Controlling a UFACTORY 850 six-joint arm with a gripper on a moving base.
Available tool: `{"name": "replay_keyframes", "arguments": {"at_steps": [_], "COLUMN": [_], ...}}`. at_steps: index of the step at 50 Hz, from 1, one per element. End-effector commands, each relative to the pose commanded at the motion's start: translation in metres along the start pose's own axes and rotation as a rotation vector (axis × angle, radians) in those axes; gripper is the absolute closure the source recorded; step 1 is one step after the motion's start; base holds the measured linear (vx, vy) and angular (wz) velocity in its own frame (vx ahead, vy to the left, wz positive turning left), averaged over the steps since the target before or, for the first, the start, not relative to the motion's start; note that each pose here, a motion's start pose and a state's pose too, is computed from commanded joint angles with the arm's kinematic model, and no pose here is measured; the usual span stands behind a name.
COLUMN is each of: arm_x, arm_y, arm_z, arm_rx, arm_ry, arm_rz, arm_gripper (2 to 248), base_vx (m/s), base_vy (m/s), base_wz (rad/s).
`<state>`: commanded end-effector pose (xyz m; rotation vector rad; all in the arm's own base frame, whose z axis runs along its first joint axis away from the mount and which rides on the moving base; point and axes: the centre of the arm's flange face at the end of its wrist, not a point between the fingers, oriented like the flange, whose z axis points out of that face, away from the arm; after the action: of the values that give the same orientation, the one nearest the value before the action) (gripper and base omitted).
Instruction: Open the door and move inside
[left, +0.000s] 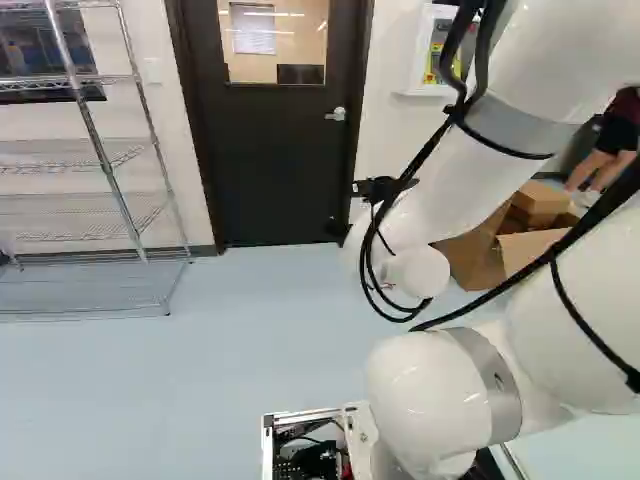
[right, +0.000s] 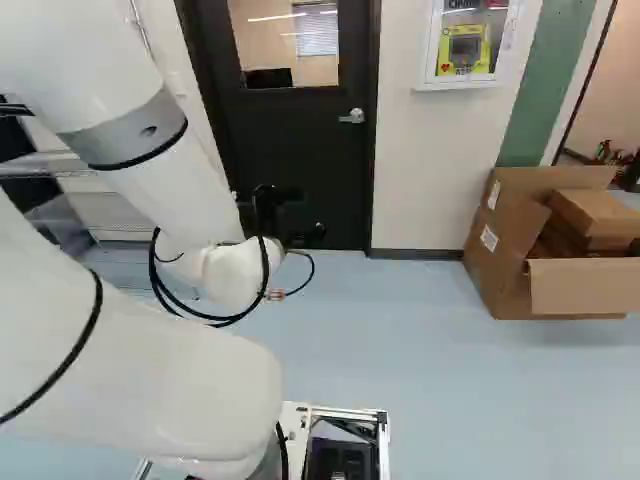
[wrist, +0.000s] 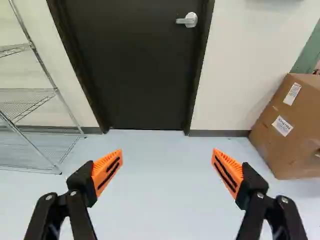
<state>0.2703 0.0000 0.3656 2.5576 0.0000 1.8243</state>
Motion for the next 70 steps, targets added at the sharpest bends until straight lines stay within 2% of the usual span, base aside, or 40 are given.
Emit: {"name": "replay_keyframes", "arguments": {"at_steps": [70], "arm_x": [0.0000], "arm_y": [0.0000], "arm_z": [0.0000], "arm_rx": [0.000], "arm_ry": [0.000], "arm_rz": [0.000], "arm_gripper": [3], "base_vx": [0.138], "base_vy": [0.000], "base_wz": [-0.010]}}
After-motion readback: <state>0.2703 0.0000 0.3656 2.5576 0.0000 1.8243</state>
